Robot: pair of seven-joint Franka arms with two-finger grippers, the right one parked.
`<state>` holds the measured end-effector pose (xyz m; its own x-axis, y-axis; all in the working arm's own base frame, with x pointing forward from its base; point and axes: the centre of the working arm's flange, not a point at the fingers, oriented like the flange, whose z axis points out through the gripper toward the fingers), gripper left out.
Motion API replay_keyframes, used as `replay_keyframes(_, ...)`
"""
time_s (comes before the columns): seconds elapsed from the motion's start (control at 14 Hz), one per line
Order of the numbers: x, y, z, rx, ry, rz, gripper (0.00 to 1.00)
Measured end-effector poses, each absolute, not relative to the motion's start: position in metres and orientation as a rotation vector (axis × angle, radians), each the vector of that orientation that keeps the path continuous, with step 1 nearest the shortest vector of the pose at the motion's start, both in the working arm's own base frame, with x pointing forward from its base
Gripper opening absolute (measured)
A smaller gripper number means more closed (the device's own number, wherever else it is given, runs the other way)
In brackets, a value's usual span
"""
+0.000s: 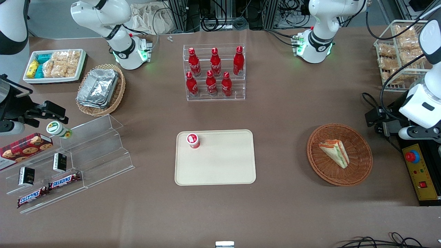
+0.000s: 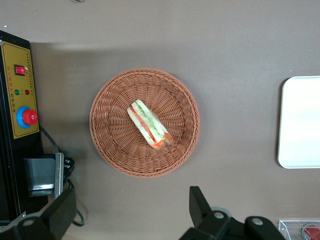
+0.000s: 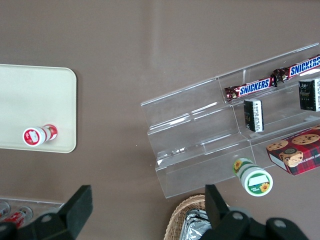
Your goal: Place sandwich from basket to tray
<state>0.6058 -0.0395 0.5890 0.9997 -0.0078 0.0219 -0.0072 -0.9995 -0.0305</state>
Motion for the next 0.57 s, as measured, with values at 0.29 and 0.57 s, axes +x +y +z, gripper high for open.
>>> replay_keyframes(0.29,0.606,-0.039,0.589,-3.111,0.011,-0.034,1.00)
replay_keyframes(0.57,0.607,-0.038,0.578,-3.110,0.011,0.008,1.00)
